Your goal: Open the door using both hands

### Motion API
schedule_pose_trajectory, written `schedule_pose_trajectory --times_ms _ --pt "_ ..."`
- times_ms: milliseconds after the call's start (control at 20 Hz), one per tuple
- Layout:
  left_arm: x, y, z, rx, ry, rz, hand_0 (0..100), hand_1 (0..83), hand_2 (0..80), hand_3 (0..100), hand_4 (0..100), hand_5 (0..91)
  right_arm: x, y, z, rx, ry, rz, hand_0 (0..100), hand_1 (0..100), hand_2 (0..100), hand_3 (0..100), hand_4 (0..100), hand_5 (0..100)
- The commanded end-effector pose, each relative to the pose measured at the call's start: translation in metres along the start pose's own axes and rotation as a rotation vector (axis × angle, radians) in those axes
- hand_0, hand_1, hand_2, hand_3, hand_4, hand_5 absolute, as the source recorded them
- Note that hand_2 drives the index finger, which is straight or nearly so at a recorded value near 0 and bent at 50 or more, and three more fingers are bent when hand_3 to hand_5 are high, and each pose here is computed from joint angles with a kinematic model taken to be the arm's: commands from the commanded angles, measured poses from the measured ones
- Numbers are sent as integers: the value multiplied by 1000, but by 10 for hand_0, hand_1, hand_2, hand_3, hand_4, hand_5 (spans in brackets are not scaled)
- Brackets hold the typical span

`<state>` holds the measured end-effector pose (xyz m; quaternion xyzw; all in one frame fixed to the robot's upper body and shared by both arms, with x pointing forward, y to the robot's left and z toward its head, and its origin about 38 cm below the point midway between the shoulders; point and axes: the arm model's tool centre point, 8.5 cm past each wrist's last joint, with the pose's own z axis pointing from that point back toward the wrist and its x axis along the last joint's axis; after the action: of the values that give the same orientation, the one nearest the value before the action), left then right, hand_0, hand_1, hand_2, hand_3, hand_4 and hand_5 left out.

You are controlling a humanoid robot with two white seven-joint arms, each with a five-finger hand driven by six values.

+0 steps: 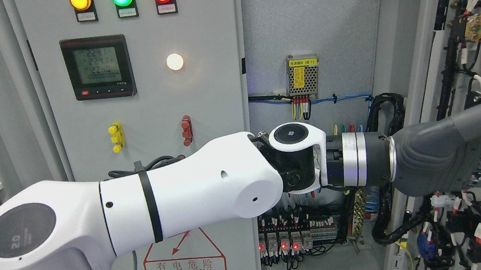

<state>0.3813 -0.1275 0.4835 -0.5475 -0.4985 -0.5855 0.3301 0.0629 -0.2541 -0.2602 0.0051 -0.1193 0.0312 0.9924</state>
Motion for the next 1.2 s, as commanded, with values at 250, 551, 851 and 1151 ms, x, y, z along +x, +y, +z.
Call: schedule_pose_trajectory --times_ms 250,551,851,1151 --pt "11 -5 7 6 -26 -33 296 0 27 27 37 0 -4 -5 1 -6 -5 4 218 0 0 0 0 0" --pt "-19 -8 80 158 33 -89 296 0 27 28 38 0 -4 -5 1 -6 -5 3 218 0 0 0 0 0" --pt "-16 -26 142 251 -14 -161 296 0 27 27 37 0 -4 -4 1 -4 -5 4 218 0 0 0 0 0" --pt "-98 -70 212 326 83 -113 296 0 28 28 37 0 -3 -3 1 -3 -8 4 218 0 0 0 0 0"
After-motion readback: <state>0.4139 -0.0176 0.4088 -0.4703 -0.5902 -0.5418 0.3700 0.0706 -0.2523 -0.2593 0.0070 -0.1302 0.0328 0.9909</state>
